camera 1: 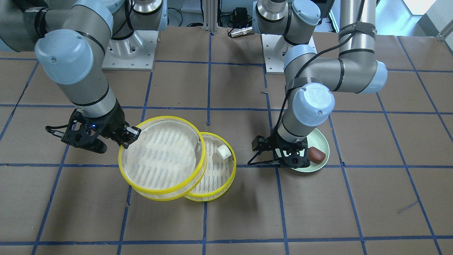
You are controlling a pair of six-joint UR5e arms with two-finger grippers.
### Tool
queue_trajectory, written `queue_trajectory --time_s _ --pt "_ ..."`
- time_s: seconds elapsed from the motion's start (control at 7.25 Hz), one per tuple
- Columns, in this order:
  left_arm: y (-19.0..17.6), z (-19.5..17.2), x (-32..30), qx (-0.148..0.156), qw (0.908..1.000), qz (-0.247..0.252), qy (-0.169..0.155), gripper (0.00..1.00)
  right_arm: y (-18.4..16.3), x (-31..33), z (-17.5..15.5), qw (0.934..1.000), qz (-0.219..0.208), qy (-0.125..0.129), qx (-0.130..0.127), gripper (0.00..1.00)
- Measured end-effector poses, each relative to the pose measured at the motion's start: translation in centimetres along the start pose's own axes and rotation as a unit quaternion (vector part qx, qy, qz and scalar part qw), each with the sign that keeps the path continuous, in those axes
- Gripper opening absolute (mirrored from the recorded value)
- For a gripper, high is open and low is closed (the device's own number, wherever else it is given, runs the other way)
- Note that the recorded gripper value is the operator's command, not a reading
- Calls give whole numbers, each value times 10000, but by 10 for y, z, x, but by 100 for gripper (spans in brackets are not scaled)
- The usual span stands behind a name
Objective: Stack buns with steamer
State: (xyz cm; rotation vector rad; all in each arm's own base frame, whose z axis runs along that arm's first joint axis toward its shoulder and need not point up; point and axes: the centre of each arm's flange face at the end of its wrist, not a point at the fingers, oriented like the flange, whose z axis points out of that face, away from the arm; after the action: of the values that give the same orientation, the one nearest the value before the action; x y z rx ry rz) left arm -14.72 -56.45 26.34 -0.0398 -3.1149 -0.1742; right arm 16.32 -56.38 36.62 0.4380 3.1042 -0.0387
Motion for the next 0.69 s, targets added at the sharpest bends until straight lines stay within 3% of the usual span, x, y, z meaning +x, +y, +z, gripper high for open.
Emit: queue_trajectory --time_s 0.14,0.41,0.69 --pt "5 12 -39 -226 9982 522 -213 100 9 -19 9 10000 61 23 -61 6" --pt "11 34 -88 -515 9936 916 -404 98 30 -60 34 9997 23 198 -152 7" --pt "7 43 -105 -544 9862 1392 -719 98 37 -78 58 9992 32 292 -253 7"
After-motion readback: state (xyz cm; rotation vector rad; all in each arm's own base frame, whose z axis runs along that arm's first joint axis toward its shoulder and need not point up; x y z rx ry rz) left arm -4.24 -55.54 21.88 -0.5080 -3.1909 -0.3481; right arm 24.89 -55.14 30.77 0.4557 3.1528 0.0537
